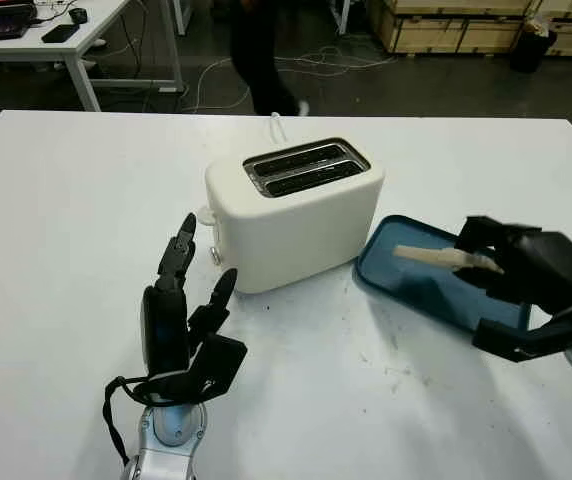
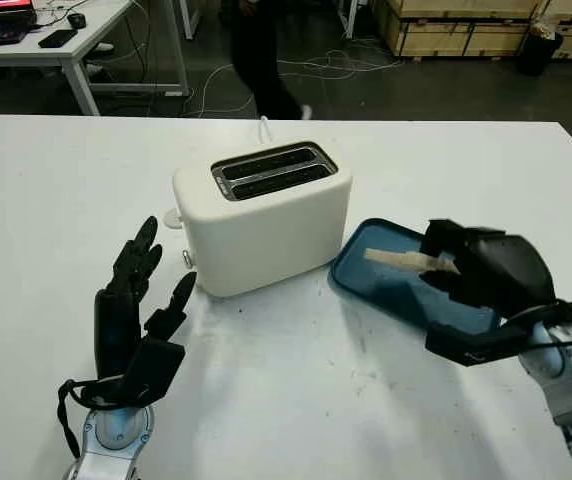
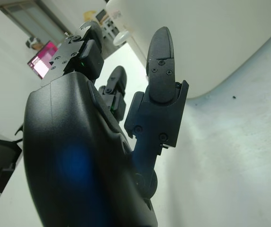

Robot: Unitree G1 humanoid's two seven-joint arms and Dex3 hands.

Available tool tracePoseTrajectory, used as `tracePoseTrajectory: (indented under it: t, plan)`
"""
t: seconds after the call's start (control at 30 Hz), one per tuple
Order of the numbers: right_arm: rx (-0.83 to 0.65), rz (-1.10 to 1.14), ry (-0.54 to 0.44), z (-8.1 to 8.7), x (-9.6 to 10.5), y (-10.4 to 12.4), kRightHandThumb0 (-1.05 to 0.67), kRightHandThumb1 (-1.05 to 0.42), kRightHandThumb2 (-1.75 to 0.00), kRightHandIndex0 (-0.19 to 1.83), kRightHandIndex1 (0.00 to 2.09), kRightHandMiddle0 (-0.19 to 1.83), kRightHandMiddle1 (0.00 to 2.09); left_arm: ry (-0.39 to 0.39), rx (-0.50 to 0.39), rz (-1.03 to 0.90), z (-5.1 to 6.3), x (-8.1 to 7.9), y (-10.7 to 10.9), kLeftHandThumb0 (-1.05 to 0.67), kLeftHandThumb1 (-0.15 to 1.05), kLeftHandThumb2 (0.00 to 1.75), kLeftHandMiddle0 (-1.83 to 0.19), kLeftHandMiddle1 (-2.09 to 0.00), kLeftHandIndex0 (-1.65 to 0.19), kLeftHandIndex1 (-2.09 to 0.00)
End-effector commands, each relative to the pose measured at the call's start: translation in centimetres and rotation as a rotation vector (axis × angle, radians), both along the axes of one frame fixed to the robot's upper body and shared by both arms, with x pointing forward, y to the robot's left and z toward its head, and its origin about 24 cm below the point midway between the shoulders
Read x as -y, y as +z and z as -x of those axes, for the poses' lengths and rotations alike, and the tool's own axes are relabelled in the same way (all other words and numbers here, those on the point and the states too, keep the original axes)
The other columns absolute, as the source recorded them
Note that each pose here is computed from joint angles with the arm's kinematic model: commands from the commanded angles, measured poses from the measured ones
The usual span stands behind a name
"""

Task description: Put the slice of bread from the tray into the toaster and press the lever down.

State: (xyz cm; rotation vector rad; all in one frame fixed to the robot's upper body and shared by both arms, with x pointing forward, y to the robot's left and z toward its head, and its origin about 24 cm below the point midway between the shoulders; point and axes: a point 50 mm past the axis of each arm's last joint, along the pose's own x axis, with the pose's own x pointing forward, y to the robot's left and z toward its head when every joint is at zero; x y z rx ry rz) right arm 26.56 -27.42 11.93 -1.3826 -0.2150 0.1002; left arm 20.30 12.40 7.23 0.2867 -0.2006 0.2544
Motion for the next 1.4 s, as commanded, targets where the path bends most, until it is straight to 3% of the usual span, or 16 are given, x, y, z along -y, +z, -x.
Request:
tracePoseTrajectory:
  t: [0.0, 0.2, 0.23, 0.27, 0.3, 0.37, 0.43, 0.63, 0.8, 1.07, 1.37]
  plan:
    - [0.033, -0.011, 0.018, -0.5, 0.4, 1.4, -0.33, -0.92, -0.43, 0.53, 1.75, 0.38, 1.75, -0.004, 0.019, 0.013, -0.3, 0.4, 0.2, -0.5, 0.92, 0.32, -0.44, -0.06, -0.33, 0.0]
    - [0.066, -0.054, 0.047, -1.8, 1.2, 4.5, -0.35, -0.92, -0.44, 0.51, 1.75, 0.37, 1.75, -0.009, 0.019, 0.009, -0.5, 0.5, 0.2, -0.5, 0.92, 0.32, -0.44, -0.06, -0.32, 0.0]
    - [0.054, -0.084, 0.07, -2.1, 1.4, 5.3, -0.35, -0.92, -0.42, 0.51, 1.75, 0.4, 1.69, -0.01, 0.019, 0.007, -0.6, 0.6, 0.2, -0.51, 0.92, 0.32, -0.44, -0.06, -0.33, 0.0]
    - [0.032, -0.108, 0.104, -2.5, 1.5, 6.2, -0.34, -0.92, -0.42, 0.52, 1.75, 0.46, 1.5, -0.013, 0.02, 0.007, -0.7, 0.6, 0.2, -0.51, 0.92, 0.32, -0.44, -0.06, -0.32, 0.0]
    - [0.011, -0.12, 0.142, -2.9, 1.6, 7.3, -0.33, -0.92, -0.43, 0.53, 1.75, 0.46, 1.47, -0.017, 0.021, 0.005, -0.7, 0.6, 0.1, -0.51, 0.92, 0.32, -0.44, -0.06, -0.32, 0.0]
    - [-0.024, -0.131, 0.198, -3.7, 1.8, 9.2, -0.31, -0.92, -0.4, 0.55, 1.75, 0.39, 1.67, -0.023, 0.021, 0.004, -0.8, 0.8, 0.1, -0.5, 0.92, 0.32, -0.44, -0.06, -0.32, 0.0]
    - [-0.062, -0.151, 0.236, -4.7, 1.7, 11.2, -0.33, -0.92, -0.38, 0.56, 1.75, 0.39, 1.73, -0.025, 0.023, 0.009, -0.9, 0.9, 0.1, -0.5, 0.92, 0.32, -0.43, -0.06, -0.31, 0.0]
    - [-0.101, -0.181, 0.365, -7.6, -0.5, 17.9, -0.33, -0.92, -0.34, 0.57, 1.75, 0.39, 1.75, -0.026, 0.013, 0.012, -0.9, 1.1, -0.1, -0.51, 0.92, 0.33, -0.43, -0.06, -0.31, 0.0]
    - [-0.122, -0.221, 0.43, -9.9, -3.7, 21.6, -0.37, -0.92, -0.28, 0.64, 1.75, 0.46, 1.75, -0.025, 0.016, 0.007, -0.9, 1.1, -0.1, -0.5, 0.92, 0.34, -0.42, -0.05, -0.3, 0.0]
    - [-0.184, -0.183, 0.53, -12.4, -10.1, 22.3, -0.29, -0.92, -0.19, 0.87, 1.75, 0.67, 1.75, 0.005, 0.02, 0.002, -0.7, 1.2, -0.3, -0.5, 0.92, 0.34, -0.44, -0.07, -0.31, -0.01]
    - [-0.287, -0.209, 0.586, -13.5, -14.1, 20.1, -0.49, -0.92, -0.25, 1.06, 1.75, 0.87, 1.75, 0.003, 0.013, 0.021, -0.4, 1.0, -0.4, -0.52, 0.92, 0.35, -0.41, -0.05, -0.31, 0.0]
